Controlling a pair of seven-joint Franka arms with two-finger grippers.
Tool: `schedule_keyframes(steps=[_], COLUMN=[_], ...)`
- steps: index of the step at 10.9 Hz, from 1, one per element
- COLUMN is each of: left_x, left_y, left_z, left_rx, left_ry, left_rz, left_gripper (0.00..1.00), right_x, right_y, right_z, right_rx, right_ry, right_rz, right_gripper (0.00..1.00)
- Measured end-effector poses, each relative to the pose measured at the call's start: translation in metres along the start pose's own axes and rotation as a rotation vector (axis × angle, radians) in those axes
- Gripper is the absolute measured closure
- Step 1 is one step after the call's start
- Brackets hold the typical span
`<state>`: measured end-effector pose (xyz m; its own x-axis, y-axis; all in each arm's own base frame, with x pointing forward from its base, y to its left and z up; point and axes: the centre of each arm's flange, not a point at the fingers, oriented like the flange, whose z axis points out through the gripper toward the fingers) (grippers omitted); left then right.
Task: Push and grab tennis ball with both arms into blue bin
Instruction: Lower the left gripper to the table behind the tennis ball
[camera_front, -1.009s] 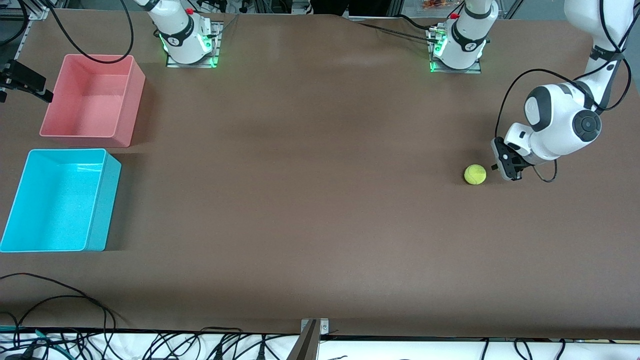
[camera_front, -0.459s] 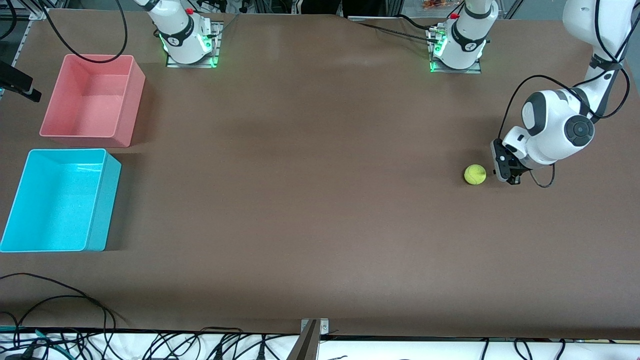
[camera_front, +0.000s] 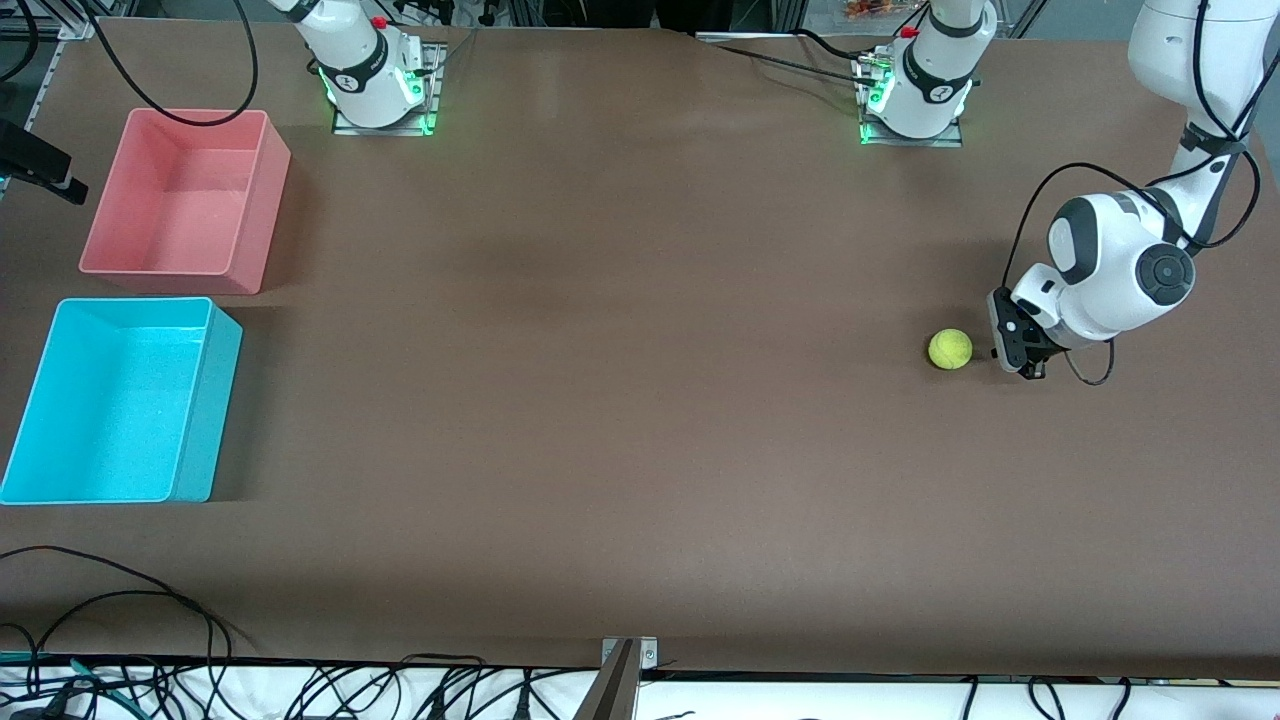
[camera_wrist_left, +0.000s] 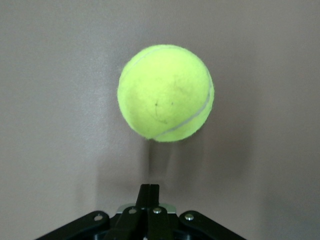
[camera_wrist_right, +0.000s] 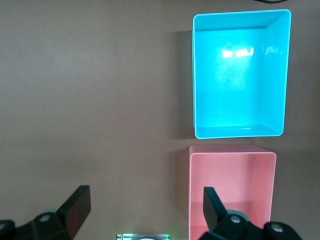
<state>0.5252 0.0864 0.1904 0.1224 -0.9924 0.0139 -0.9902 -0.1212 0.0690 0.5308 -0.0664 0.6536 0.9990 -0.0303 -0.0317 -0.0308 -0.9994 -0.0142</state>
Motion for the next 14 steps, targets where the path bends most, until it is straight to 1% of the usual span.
schedule_keyframes(steps=[5, 14], left_x=[0.010, 0.012], left_y=[-0.002, -0.002], left_z=[0.005, 0.007], left_rx=[-0.005, -0.008], left_ry=[0.012, 0.014], left_rz=[0.004, 0.005], left_gripper=[0.99, 0.99], right_x=[0.000, 0.000], right_y=[0.000, -0.001], right_z=[0.000, 0.000], right_rx=[0.000, 0.000], right_ry=[0.000, 0.000], right_rz=[0.000, -0.002], right_gripper=[0.00, 0.00])
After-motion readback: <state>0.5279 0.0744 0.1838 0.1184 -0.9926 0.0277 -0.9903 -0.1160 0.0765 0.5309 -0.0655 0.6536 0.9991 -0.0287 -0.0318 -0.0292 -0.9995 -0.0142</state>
